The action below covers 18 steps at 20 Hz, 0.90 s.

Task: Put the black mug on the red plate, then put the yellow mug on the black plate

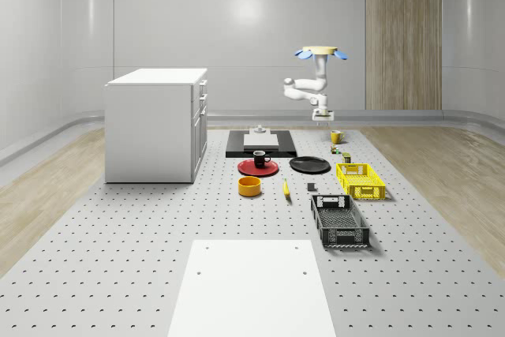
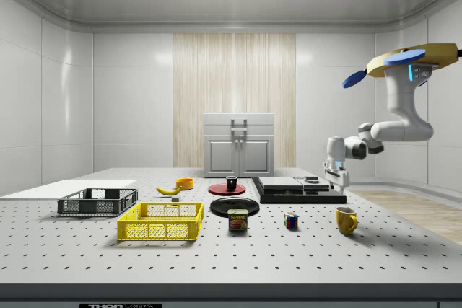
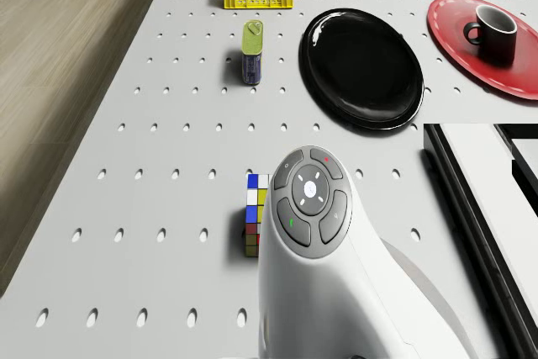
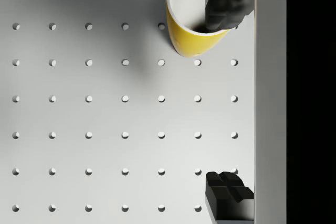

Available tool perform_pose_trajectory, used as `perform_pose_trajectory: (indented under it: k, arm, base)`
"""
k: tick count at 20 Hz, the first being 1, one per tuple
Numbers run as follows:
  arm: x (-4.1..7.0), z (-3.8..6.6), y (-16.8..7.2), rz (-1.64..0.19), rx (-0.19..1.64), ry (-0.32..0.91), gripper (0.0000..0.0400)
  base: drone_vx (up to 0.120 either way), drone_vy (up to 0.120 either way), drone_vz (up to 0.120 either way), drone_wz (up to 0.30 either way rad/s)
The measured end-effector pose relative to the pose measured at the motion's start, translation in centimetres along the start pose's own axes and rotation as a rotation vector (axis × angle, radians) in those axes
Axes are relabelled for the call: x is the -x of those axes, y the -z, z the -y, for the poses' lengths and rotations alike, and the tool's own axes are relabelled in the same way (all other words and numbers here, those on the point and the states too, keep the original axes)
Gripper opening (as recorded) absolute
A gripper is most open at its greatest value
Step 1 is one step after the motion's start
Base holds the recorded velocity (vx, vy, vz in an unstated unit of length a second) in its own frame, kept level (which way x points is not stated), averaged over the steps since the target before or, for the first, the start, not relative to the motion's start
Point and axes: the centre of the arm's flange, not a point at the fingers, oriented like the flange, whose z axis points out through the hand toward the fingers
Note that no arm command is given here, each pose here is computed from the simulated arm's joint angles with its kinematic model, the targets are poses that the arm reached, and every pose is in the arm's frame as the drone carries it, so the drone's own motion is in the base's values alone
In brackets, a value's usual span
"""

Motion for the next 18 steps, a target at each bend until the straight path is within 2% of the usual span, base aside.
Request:
perform_pose_trajectory:
  k: [7, 13, 18]
  arm:
    - [0.00, 0.00, 0.00, 0.000, 0.000, 0.000, 0.0400]
    - [0.00, 0.00, 0.00, 0.000, 0.000, 0.000, 0.0400]
    - [0.00, 0.00, -0.79, 0.000, 0.000, 0.000, 0.0400]
  base:
    - [0.000, 0.120, 0.000, 0.000]
    - [0.000, 0.120, -0.113, 0.000]
    - [0.000, 0.008, 0.000, 0.000]
